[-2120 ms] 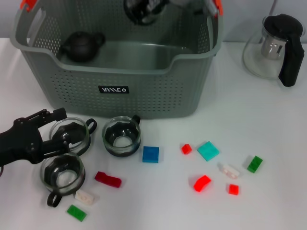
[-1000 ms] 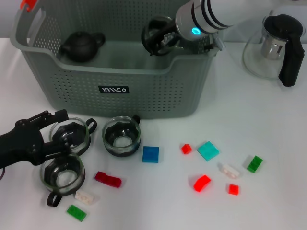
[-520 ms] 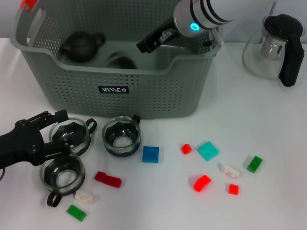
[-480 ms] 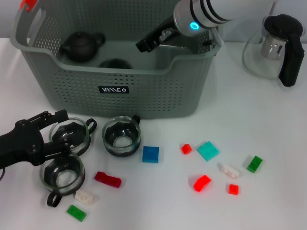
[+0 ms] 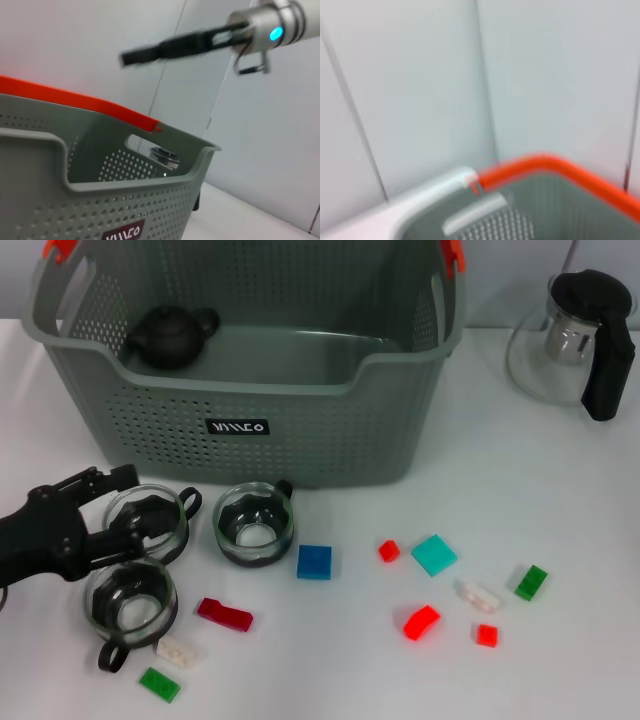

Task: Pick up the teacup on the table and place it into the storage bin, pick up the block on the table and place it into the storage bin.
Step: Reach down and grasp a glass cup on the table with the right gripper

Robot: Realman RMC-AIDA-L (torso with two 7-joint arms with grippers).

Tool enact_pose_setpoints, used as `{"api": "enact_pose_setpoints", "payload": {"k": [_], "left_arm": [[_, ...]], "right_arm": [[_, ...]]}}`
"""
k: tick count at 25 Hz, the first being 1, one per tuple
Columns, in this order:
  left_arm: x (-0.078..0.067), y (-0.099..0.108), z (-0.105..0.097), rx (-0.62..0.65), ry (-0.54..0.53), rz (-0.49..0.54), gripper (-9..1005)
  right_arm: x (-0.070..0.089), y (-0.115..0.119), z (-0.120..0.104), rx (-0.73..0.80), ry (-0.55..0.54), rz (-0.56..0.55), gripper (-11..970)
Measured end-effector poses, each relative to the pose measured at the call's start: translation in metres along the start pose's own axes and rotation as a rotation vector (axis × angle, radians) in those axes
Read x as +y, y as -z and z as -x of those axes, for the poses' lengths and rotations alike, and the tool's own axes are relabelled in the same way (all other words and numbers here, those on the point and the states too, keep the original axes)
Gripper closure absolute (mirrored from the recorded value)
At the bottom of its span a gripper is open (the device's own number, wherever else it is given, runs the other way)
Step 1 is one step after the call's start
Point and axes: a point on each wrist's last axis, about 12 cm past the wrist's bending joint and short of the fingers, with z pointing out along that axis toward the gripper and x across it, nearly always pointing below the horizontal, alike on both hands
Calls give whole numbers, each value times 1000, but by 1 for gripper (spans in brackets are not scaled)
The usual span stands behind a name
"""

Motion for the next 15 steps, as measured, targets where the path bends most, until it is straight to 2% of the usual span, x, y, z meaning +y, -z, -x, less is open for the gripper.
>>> {"api": "enact_pose_setpoints", "payload": {"k": [4, 5, 9, 10, 12, 15], "left_arm": [[1, 2, 2, -21, 1, 14, 112], [1, 2, 2, -21, 1, 13, 112], [2, 1, 4, -22, -2, 11, 112], [2, 0, 4, -23, -4, 9, 112], [2, 0, 4, -24, -5, 8, 112], [2, -1, 5, -23, -6, 9, 112]], "right_arm": [[-1, 60, -9, -154, 9, 141, 237], [-1, 75, -15, -191, 14, 178, 221], [5, 133, -50, -329, 87, 338, 53], [7, 143, -61, -343, 118, 364, 11], [11, 159, -85, -349, 186, 404, 12], [17, 167, -119, -269, 253, 432, 14]]}}
